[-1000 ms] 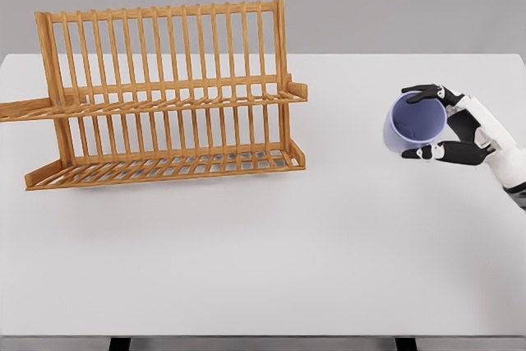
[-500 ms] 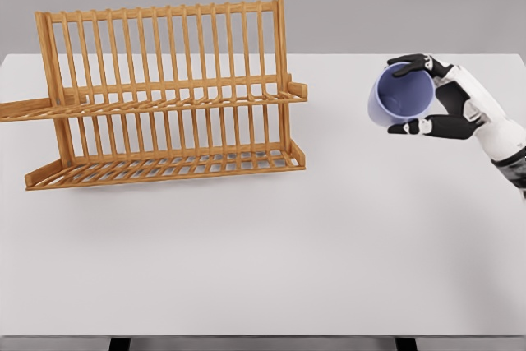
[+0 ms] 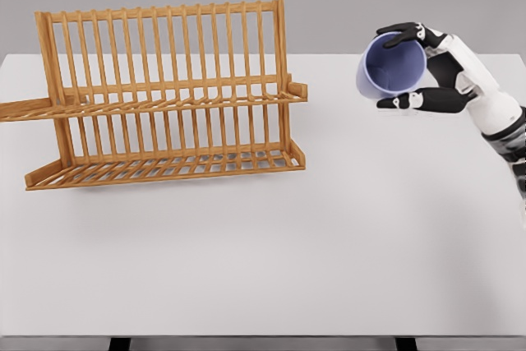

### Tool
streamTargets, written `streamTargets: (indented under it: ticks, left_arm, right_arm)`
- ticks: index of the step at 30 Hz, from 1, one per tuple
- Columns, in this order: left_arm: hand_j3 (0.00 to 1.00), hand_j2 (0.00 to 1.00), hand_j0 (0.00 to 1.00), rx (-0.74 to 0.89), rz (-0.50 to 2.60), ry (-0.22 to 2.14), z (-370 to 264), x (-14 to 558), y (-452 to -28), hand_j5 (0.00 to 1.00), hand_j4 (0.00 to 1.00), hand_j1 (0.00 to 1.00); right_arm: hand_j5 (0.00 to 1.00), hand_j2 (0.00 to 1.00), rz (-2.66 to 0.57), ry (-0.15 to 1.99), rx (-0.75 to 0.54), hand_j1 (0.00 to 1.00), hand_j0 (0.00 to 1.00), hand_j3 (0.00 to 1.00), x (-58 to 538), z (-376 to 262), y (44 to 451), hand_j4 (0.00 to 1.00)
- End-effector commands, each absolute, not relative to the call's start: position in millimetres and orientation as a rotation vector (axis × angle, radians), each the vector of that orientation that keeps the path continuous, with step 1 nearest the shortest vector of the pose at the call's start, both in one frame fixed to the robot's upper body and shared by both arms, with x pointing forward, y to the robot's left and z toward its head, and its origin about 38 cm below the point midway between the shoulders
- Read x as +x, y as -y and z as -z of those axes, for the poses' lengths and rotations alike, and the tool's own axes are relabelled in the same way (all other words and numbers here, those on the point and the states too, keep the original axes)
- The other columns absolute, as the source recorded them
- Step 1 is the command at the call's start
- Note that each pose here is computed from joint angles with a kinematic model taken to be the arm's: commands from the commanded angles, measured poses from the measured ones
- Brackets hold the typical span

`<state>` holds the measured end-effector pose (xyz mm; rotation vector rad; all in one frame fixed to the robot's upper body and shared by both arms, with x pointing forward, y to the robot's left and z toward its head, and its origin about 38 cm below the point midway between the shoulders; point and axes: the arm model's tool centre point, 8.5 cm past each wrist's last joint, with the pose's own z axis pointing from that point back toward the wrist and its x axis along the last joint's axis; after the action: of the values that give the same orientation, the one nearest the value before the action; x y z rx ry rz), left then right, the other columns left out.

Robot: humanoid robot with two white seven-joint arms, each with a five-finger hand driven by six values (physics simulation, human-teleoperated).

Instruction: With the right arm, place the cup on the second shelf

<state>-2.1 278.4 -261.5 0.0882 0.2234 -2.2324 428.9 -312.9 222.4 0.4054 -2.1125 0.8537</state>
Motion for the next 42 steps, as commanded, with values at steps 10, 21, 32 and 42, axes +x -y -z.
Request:
streamTargets:
  ticks: [10,21,32,42]
  left_arm:
    - [1.00,1.00,1.00,0.090,2.232,-0.223,262,-2,-278,1.00,1.00,1.00]
    - [1.00,1.00,1.00,0.088,2.232,-0.224,262,-2,-278,1.00,1.00,1.00]
    - [1.00,1.00,1.00,0.088,2.232,-0.224,262,-2,-278,1.00,1.00,1.00]
    - [1.00,1.00,1.00,0.088,2.232,-0.224,262,-2,-278,1.00,1.00,1.00]
  right_arm:
    - [0.59,0.59,-0.880,2.147,0.496,0.59,0.59,0.59,440,-232,274,0.59]
    - [0.59,0.59,-0.933,2.197,0.566,0.59,0.59,0.59,450,-252,233,0.59]
    - [0.59,0.59,-0.990,2.211,0.606,0.59,0.59,0.59,456,-261,203,0.59]
    - [0.60,0.60,-1.014,2.189,0.630,0.60,0.60,0.60,463,-254,176,0.60]
